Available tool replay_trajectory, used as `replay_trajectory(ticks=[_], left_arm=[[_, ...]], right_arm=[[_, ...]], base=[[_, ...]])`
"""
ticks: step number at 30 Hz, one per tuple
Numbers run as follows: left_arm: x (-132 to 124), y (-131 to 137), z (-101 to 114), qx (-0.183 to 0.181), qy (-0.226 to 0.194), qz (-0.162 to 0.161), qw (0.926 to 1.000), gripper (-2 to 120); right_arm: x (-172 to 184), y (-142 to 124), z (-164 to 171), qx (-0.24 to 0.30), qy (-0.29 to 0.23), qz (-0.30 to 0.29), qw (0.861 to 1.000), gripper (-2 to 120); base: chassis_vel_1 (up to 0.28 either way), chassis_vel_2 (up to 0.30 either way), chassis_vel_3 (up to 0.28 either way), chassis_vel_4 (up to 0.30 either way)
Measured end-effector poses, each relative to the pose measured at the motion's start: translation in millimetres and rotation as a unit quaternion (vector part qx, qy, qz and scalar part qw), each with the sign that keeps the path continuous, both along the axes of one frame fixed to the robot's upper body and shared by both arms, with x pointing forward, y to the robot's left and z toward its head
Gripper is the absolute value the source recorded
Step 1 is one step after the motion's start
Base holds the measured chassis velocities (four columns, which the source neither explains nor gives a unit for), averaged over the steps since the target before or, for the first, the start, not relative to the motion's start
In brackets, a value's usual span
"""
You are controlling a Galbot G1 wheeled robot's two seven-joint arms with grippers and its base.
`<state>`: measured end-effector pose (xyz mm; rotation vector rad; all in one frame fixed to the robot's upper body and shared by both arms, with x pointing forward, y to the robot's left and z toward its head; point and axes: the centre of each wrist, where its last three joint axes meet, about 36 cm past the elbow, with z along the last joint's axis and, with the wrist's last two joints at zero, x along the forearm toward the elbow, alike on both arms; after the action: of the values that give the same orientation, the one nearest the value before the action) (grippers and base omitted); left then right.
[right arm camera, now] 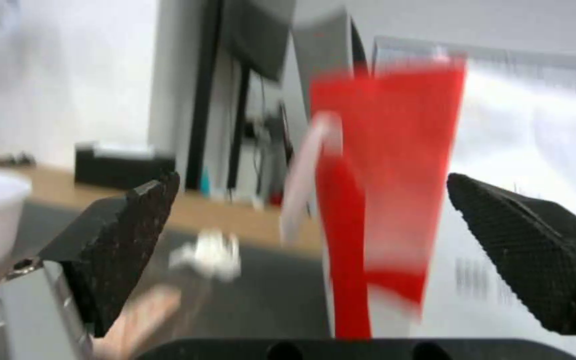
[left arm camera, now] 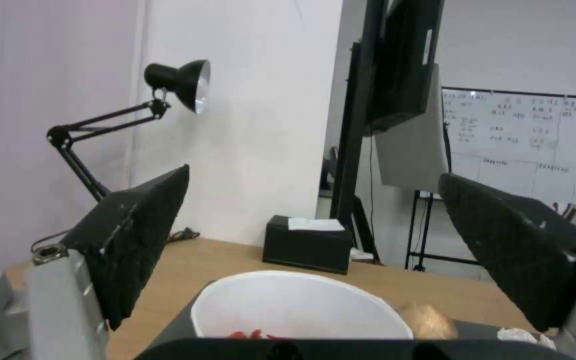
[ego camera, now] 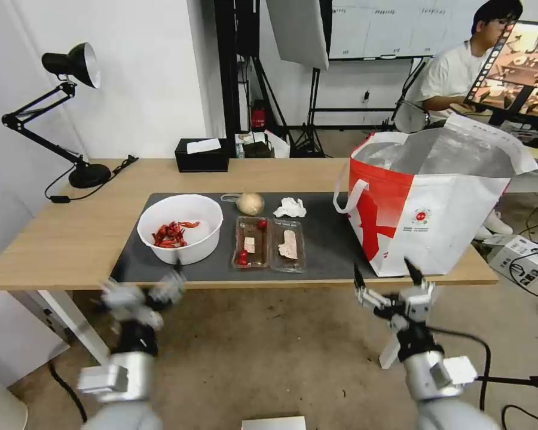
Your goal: Pick up the trash from the table and place it into the takeout bag.
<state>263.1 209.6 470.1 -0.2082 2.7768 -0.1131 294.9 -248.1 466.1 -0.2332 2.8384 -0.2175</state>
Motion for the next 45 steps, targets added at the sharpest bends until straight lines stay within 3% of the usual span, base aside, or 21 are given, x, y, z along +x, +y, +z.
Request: replay_trajectory(ticks=[3, 14, 23, 45], left_arm=[[-1.9, -1.6, -2.9, -0.005, 0.010, -0.002, 0.9999, 100], [-7.6, -8.3, -14.0, -0.004, 0.043, -0.020, 0.9989, 100], [-10.7, -18.3, -41.3, -0.003, 0.086, -0.046, 0.9952, 100], [-16.6, -26.6, -55.6, -0.005, 0.111, -0.061, 0.9920, 100]], right_arm=[[5.2, -0.4, 1.3, -0.002, -0.011, 0.014, 1.000, 100], [-0.5, 3.3, -24.2, 0.011, 0.029, 0.011, 0.999, 100], [-10.0, 5.3, -56.4, 0.018, 0.060, -0.003, 0.998, 100], [-22.1, 9.3, -68.2, 0.023, 0.082, -0.006, 0.996, 100]], base=[[0.000, 0.000, 0.000, 0.000], [0.000, 0.000, 0.000, 0.000], [0.000, 0.000, 0.000, 0.000], [0.000, 0.000, 0.000, 0.000]])
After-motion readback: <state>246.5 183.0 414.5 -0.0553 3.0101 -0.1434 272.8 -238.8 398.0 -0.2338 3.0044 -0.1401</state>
